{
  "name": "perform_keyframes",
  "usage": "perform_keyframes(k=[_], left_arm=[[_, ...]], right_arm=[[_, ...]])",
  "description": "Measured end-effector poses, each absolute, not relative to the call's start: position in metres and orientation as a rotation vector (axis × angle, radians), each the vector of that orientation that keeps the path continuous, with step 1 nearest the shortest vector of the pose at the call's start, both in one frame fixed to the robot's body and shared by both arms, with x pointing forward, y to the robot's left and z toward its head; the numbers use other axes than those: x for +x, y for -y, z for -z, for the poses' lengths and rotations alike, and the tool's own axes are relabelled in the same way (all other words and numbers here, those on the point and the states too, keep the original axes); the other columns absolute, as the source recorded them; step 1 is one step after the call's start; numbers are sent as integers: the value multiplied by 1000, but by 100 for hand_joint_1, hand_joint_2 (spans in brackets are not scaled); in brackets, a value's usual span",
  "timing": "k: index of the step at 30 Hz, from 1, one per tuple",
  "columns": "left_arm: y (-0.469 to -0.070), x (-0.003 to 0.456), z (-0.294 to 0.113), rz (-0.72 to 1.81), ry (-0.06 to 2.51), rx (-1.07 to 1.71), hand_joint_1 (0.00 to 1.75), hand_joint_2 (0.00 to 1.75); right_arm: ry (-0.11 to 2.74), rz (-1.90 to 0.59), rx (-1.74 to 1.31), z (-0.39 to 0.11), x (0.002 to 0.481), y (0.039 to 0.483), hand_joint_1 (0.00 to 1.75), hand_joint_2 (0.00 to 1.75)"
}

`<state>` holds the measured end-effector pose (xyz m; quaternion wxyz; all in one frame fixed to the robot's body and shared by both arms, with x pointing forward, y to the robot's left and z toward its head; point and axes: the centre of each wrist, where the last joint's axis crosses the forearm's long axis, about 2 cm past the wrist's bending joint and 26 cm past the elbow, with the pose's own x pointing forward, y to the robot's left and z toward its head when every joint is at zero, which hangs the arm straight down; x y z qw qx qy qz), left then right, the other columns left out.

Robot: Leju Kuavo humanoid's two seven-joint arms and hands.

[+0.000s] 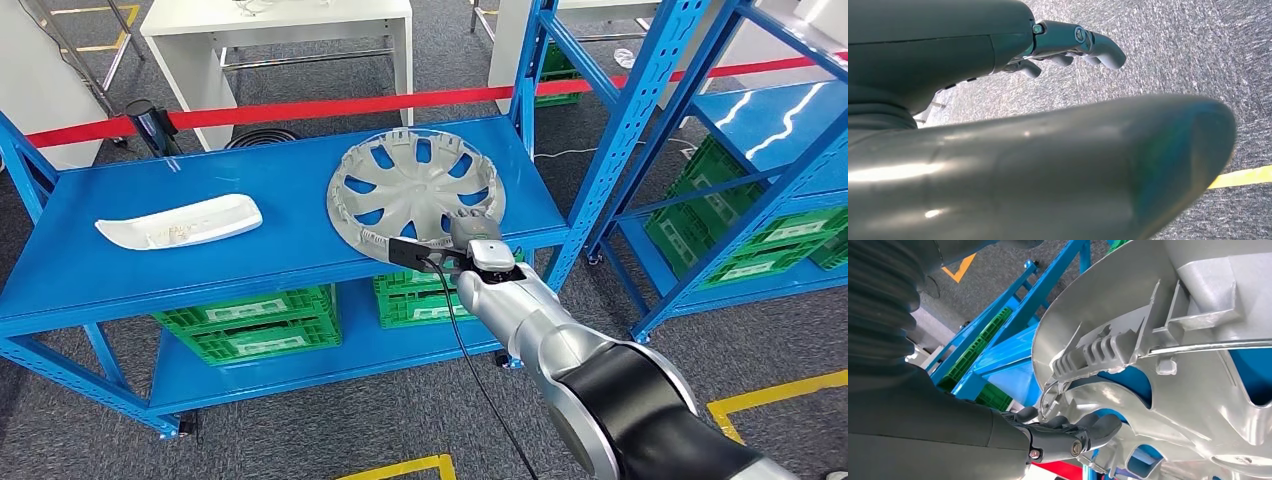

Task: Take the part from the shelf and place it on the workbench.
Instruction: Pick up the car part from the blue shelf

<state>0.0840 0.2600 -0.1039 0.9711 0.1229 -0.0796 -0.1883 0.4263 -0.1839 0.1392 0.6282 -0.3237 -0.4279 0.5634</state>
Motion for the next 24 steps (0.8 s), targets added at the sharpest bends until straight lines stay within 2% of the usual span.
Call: perform_keyframes(k=[5, 7, 9, 11, 24], left_arm=[[-260, 84, 104, 380, 161, 248, 0, 0], [-260, 84, 104, 380, 161, 248, 0, 0], [-260, 84, 104, 381, 161, 248, 0, 0], [-260, 84, 104, 381, 161, 248, 0, 0], [-260, 85, 104, 381, 155, 250, 0, 0]], right_arm=[[980, -1292, -743, -139, 426, 184, 1, 175], [980, -1292, -743, -139, 426, 184, 15, 175], [980, -1292, -743, -139, 426, 184, 99, 175], [980, -1291, -744, -139, 426, 185, 173, 175], [986, -1292, -762, -140, 427, 187, 175, 175]])
